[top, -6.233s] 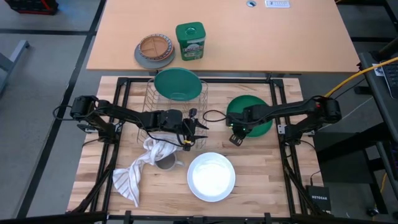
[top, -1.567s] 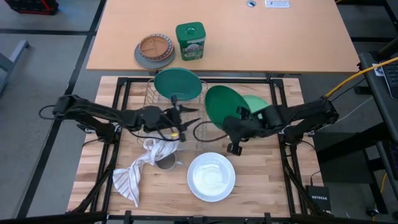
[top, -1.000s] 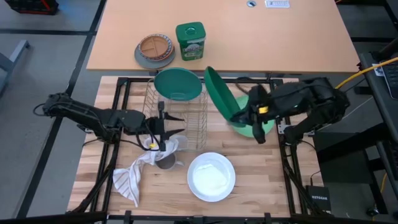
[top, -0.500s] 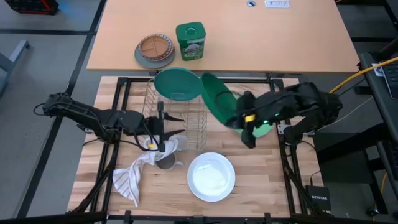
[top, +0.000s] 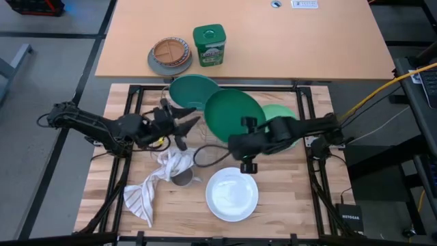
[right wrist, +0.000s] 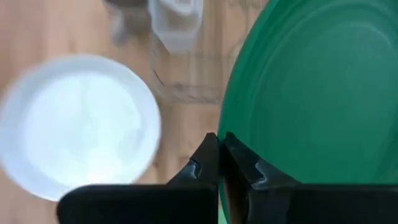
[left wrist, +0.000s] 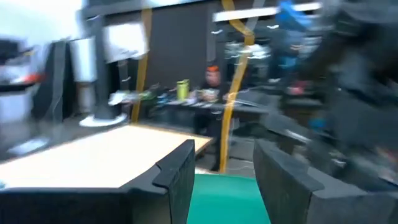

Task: Sort dishes
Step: Put the green plate into the gray dish rack

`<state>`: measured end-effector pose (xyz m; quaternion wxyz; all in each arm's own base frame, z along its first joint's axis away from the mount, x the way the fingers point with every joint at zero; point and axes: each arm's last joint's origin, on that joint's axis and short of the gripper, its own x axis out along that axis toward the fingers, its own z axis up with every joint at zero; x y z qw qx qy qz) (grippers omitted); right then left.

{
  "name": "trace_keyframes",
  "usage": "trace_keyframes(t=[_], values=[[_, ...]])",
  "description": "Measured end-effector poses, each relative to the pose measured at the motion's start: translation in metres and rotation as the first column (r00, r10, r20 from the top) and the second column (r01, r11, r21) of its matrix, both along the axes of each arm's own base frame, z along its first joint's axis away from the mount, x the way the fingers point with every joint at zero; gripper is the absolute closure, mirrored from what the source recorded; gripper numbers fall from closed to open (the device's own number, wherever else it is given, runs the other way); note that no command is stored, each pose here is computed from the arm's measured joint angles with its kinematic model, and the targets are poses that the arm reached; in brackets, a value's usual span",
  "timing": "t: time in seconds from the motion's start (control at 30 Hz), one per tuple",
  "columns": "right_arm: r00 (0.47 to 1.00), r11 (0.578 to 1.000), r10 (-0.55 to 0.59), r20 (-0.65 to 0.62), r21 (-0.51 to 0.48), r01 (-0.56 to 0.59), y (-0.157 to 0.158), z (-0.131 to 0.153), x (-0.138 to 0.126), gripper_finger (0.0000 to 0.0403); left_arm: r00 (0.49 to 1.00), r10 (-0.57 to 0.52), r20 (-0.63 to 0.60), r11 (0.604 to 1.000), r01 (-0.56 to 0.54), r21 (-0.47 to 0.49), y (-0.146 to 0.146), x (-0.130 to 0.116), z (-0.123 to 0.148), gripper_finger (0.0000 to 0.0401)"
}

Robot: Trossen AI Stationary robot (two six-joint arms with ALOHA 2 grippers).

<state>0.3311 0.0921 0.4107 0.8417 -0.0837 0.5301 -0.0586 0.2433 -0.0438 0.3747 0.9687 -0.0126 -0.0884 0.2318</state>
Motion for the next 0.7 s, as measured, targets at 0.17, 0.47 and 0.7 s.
trace_keyframes(t=[0.17, 0.47, 0.7], values=[[0.992, 0.988, 0.073, -0.099, -0.127, -0.085, 0.011, -0.027, 0.020, 0.0398, 0.995, 0.089, -0.047, 0.985, -0.095, -0.143, 0.011, 0.002, -0.012, 0.0248], [0.971, 0.925, 0.151, -0.188, -0.321, -0.206, 0.031, -0.054, 0.036, 0.0398, 0.956, 0.191, -0.222, 0.919, -0.254, -0.303, 0.038, 0.002, -0.042, 0.0248], [0.966, 0.900, 0.163, -0.200, -0.370, -0.228, 0.037, -0.058, 0.037, 0.0398, 0.943, 0.210, -0.257, 0.892, -0.293, -0.344, 0.048, 0.000, -0.048, 0.0248]])
